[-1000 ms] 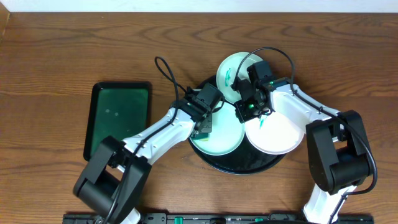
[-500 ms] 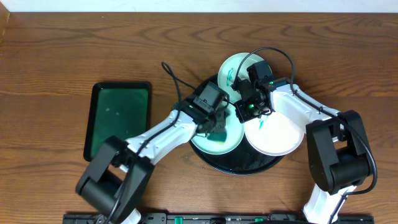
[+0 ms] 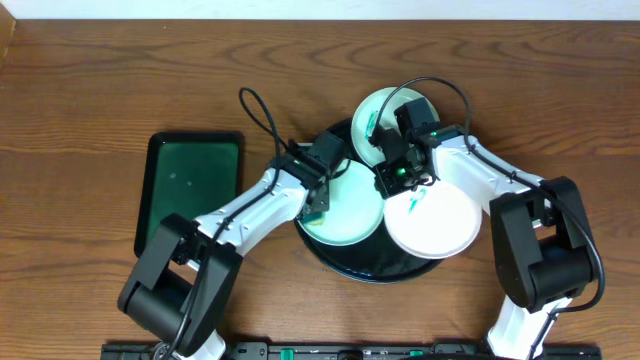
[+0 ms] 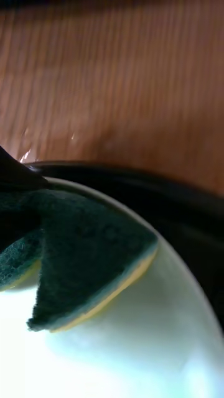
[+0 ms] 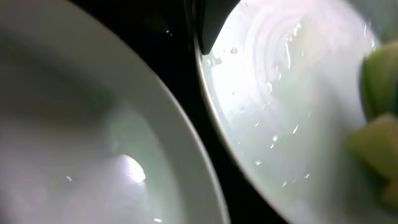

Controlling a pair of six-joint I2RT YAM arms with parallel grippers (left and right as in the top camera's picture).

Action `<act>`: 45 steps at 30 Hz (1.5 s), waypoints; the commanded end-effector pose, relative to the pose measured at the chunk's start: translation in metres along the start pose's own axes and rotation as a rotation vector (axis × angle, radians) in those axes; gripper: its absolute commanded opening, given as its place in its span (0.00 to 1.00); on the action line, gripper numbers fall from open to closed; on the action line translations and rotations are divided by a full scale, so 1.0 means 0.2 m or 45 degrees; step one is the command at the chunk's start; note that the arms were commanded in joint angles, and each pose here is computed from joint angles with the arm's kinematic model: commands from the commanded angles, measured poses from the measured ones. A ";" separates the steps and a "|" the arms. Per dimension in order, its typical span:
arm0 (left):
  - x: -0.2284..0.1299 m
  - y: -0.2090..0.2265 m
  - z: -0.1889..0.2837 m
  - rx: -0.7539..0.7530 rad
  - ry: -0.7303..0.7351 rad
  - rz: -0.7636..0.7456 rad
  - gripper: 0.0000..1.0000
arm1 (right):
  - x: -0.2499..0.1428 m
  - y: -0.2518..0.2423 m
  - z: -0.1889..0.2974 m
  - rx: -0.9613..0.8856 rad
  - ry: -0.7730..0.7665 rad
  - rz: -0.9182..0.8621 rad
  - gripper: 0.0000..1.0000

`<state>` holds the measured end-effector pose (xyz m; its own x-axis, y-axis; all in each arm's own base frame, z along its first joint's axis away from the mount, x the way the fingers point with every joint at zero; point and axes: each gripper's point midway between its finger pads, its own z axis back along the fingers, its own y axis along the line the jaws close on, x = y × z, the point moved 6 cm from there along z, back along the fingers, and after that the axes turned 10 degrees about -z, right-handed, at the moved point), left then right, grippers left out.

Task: Clean dirty plates on tray and stack at the side
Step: 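Scrub the mint plate with the sponge while the right gripper holds it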

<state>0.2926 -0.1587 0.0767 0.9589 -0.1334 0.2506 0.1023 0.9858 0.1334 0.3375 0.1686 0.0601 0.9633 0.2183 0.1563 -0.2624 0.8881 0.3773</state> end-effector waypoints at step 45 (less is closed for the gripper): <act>0.00 0.01 -0.01 0.098 -0.127 0.027 0.07 | 0.02 -0.07 0.00 -0.095 -0.012 -0.023 0.01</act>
<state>0.2867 -0.1695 0.0794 0.9369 -0.1452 0.3179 0.1006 0.9832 0.1525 0.3370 0.1682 0.0600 0.9648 0.2150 0.1513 -0.2574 0.8896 0.3772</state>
